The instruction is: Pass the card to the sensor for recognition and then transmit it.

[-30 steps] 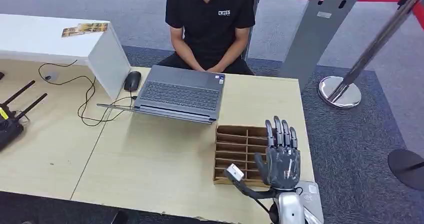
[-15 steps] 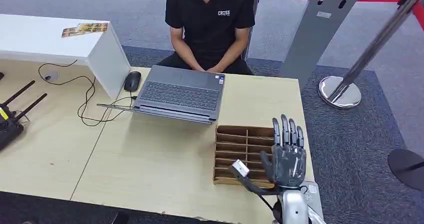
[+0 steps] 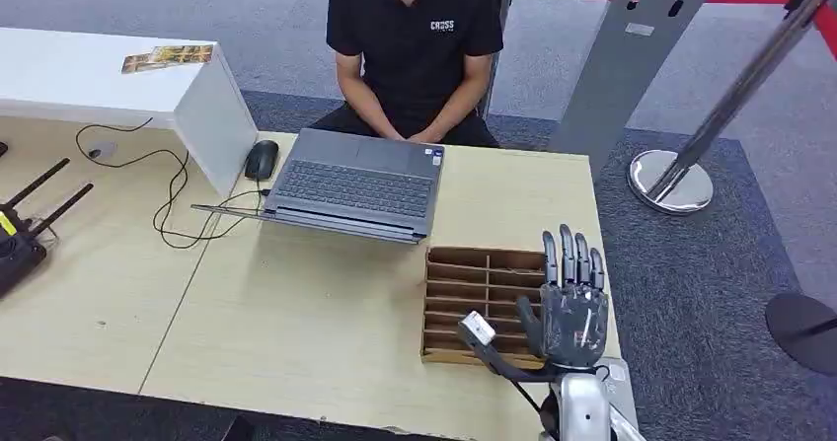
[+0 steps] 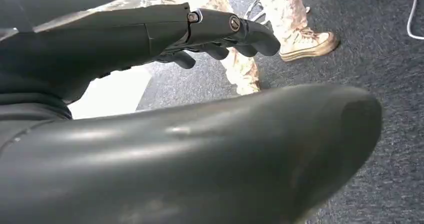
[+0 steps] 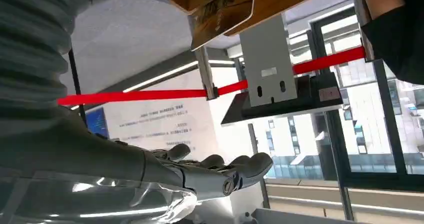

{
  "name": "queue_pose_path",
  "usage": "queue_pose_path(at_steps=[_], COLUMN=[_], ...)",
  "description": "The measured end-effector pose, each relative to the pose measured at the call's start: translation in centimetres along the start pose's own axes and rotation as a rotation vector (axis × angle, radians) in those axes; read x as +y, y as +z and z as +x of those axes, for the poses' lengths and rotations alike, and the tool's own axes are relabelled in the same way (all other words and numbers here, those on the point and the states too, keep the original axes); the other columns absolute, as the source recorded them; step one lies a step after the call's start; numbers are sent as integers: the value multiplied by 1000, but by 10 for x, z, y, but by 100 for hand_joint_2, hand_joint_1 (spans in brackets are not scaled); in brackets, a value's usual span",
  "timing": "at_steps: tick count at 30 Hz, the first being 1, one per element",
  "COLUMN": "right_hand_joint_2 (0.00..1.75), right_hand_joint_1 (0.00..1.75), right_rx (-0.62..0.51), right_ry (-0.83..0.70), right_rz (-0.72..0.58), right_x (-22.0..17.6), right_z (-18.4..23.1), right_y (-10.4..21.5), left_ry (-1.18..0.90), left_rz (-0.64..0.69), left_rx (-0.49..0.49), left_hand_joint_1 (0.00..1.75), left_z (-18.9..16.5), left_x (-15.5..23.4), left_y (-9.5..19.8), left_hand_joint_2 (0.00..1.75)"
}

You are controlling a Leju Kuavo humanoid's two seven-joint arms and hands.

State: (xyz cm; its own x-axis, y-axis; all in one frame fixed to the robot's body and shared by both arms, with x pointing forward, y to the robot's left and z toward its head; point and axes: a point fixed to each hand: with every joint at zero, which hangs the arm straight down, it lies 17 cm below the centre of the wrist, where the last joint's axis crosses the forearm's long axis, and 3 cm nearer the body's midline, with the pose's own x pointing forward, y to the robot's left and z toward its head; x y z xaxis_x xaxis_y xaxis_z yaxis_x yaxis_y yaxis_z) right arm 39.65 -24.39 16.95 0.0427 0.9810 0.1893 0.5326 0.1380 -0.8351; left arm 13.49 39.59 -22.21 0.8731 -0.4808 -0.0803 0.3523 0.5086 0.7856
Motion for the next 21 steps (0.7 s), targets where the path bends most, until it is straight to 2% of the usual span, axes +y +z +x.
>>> queue_pose_path(at_steps=[21], right_hand_joint_2=[175], right_hand_joint_1=[0], right_rx=[96], right_ry=[54], right_rz=[8], right_x=[6], right_z=[-39], right_y=[-2], left_ry=[-11], left_rz=[1], left_rx=[-1], left_hand_joint_1=[0], left_z=[-1], left_x=[0], left_y=[0], left_hand_joint_2=[0])
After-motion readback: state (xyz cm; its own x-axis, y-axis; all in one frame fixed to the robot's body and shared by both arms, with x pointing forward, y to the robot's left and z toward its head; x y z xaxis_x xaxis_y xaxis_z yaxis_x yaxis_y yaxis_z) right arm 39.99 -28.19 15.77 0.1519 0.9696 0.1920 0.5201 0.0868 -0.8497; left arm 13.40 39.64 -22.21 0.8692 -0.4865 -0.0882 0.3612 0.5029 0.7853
